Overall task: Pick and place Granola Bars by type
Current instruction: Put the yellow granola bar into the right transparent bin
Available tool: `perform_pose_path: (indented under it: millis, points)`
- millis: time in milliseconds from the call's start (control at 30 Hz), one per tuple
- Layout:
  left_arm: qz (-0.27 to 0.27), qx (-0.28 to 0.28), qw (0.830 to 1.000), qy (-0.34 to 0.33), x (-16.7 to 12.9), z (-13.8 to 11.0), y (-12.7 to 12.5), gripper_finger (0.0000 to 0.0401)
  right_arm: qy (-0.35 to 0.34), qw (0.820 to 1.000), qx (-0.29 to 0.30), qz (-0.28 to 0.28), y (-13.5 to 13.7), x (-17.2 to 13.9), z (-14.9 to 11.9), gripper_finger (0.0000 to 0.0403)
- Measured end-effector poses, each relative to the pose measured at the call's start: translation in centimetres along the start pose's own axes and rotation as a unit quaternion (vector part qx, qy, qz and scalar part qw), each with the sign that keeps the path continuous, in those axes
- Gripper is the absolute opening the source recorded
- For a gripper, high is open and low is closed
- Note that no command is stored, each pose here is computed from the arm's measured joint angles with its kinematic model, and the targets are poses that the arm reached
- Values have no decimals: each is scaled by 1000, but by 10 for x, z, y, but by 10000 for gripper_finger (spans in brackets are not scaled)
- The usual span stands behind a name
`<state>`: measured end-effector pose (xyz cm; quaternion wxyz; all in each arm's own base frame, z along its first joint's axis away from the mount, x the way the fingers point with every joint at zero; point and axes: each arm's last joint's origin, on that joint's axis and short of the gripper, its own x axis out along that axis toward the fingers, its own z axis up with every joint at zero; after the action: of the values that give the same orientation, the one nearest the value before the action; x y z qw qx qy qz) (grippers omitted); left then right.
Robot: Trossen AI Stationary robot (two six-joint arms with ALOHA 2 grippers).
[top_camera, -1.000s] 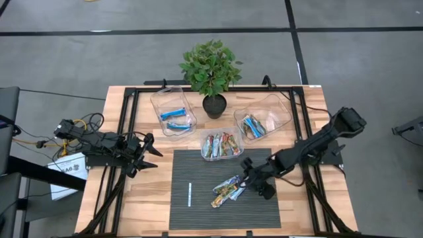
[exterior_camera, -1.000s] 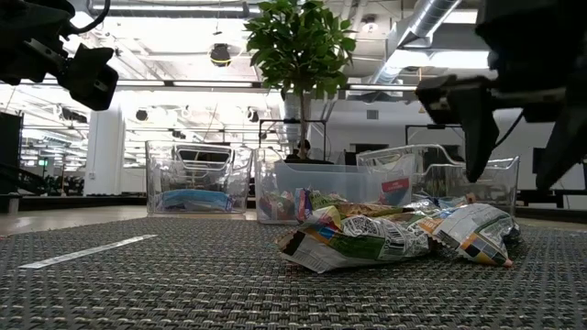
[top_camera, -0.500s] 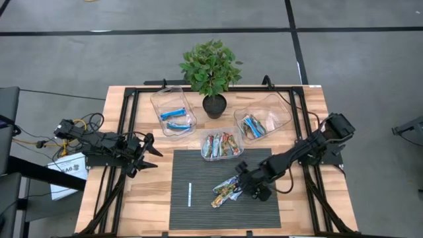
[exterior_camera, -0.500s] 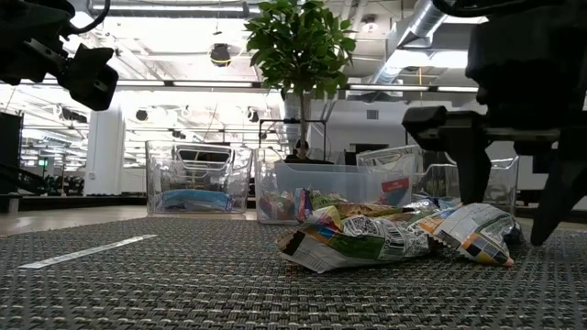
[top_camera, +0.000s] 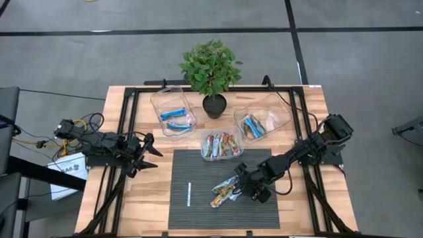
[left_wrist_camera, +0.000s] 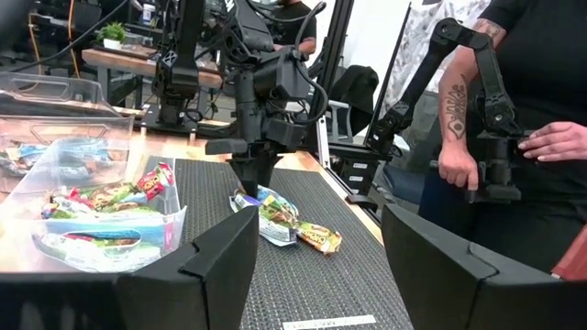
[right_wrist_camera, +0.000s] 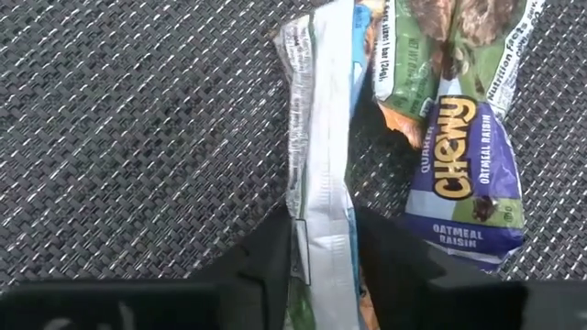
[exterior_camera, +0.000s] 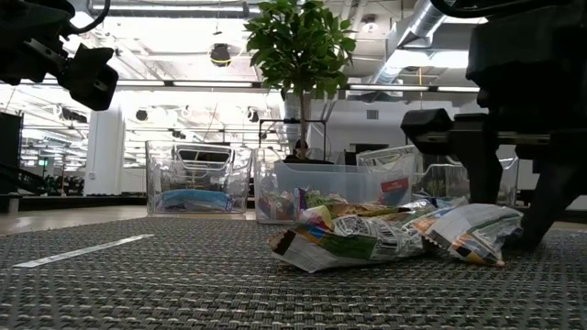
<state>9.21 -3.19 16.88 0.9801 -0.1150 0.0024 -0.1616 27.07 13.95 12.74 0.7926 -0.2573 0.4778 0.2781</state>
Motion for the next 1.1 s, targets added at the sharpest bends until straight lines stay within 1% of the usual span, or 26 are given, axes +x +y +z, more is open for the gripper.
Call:
perform_pose_path:
  millis: [133, 233, 433, 600, 667, 833, 900, 1100]
  points:
    - [0, 1, 1000, 0, 0, 0, 0, 224, 1, 1000, 0, 0, 0, 0, 0, 78]
    - [0, 0, 1000, 0, 0, 0, 0, 224, 4, 1000, 3, -2, 0, -2, -1, 64]
    - [0, 0, 1000, 0, 0, 0, 0, 224, -11, 999, 37, -4, -1, -15, 2, 58]
    - [0, 0, 1000, 0, 0, 0, 0, 224, -51, 997, 48, -15, -4, -40, 7, 58]
    - [0, 0, 1000, 0, 0, 0, 0, 224, -76, 995, 63, -22, -7, -51, 10, 58]
    - [0, 0, 1000, 0, 0, 0, 0, 224, -139, 982, 118, -45, -20, -83, 12, 58]
    - [0, 0, 1000, 0, 0, 0, 0, 224, -172, 974, 133, -57, -26, -95, 13, 58]
    - [0, 0, 1000, 0, 0, 0, 0, 224, -241, 950, 174, -91, -41, -131, 8, 58]
